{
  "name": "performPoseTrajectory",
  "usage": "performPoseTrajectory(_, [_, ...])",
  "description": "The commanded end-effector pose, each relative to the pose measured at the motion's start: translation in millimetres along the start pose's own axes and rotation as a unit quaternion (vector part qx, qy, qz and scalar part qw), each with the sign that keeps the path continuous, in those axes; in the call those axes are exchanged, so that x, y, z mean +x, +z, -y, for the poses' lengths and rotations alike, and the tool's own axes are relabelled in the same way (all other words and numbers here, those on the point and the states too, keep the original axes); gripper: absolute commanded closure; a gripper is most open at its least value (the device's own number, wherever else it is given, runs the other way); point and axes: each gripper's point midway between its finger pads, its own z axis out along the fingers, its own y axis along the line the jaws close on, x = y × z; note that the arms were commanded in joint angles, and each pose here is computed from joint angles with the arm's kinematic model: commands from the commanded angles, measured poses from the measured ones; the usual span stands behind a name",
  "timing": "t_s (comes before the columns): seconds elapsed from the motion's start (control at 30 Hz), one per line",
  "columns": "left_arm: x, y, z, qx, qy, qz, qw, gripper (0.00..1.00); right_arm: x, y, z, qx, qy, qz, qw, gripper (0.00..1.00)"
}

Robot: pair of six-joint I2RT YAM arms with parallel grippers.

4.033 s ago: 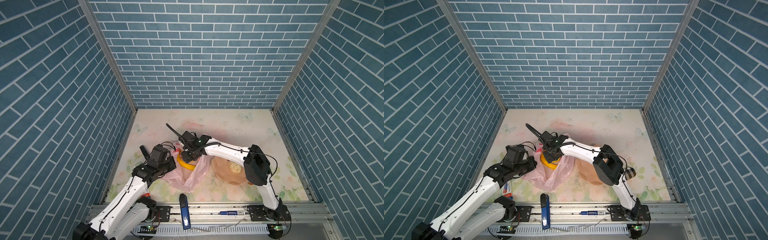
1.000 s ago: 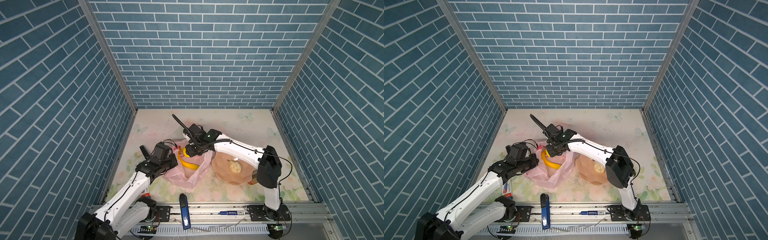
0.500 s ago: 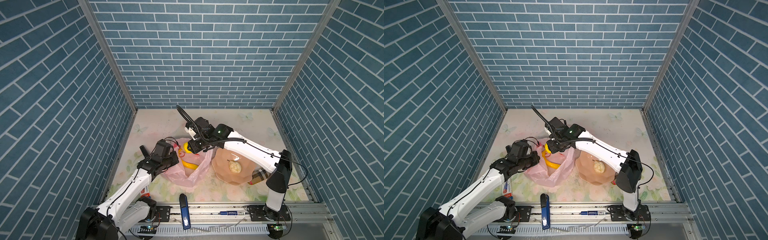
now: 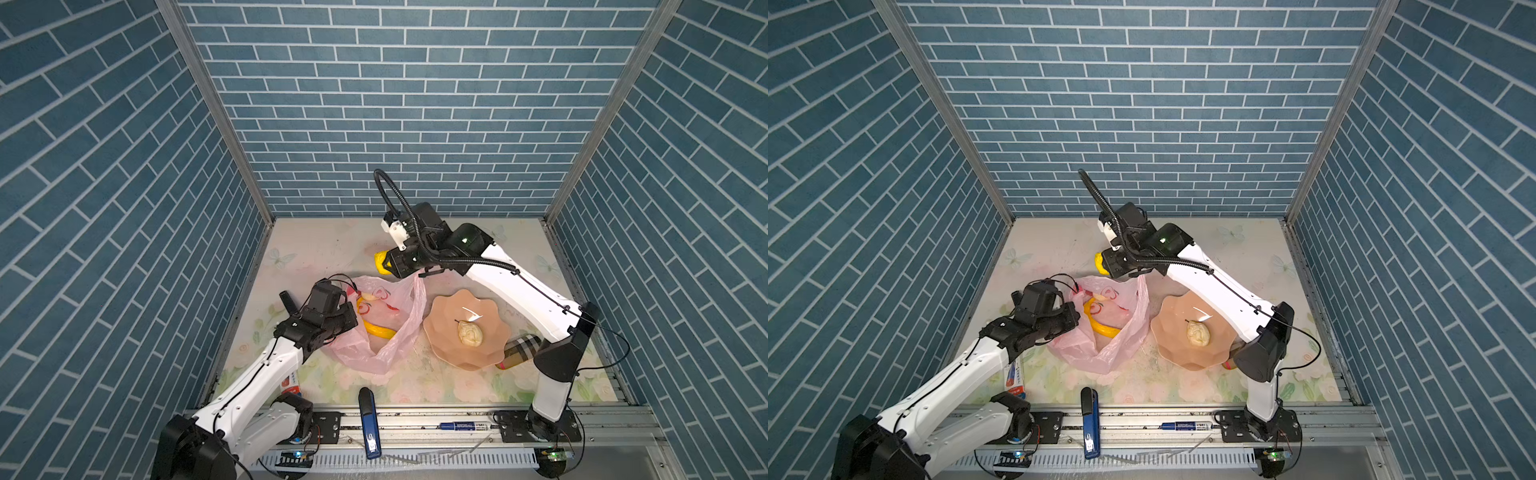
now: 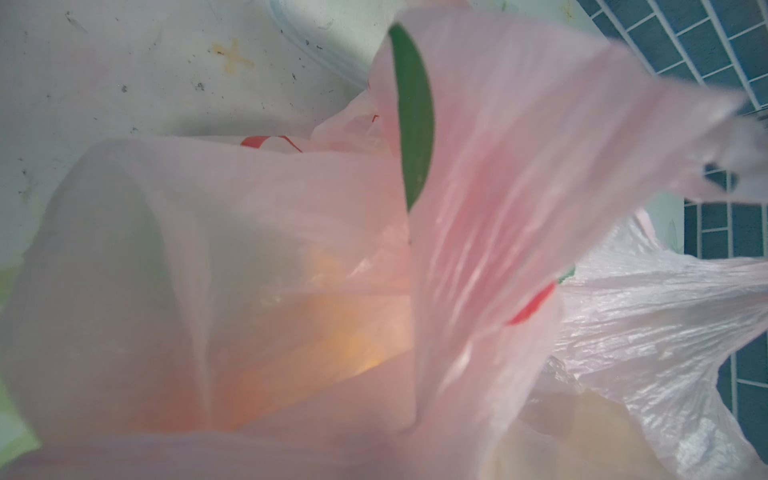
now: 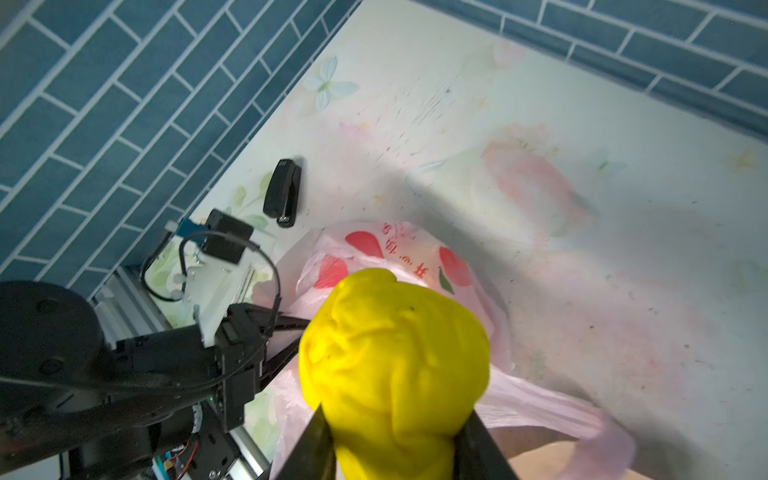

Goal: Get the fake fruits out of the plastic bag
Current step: 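Lift the lemon out of the bag and carry it toward the bowl, then lower the lemon into the bowl beside the pear and open the right gripper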

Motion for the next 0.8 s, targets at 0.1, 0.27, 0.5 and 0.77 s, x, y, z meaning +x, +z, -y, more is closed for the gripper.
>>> performPoseTrajectory(0.1, [-7, -5, 7, 0.01, 0.008, 0.013, 1.0, 0.99, -6, -26, 62, 0.082, -0.006, 0.007, 0.997, 0.89])
performPoseTrajectory(0.27, [-7, -5, 8, 0.011, 0.009, 0.011, 1.0, 0.99, 16, -37, 107, 0.133, 0.04, 0.01, 0.99, 0.89])
performPoseTrajectory(0.5, [-7, -3, 12, 0.015, 0.013, 0.004, 1.0, 0.99, 71, -61, 157, 0.196, 0.115, 0.013, 0.974, 0.89])
performPoseTrajectory(0.77, [-7, -2, 16, 0.021, 0.019, -0.002, 1.0, 0.99, 159, -72, 186, 0.253, 0.184, -0.033, 0.949, 0.89])
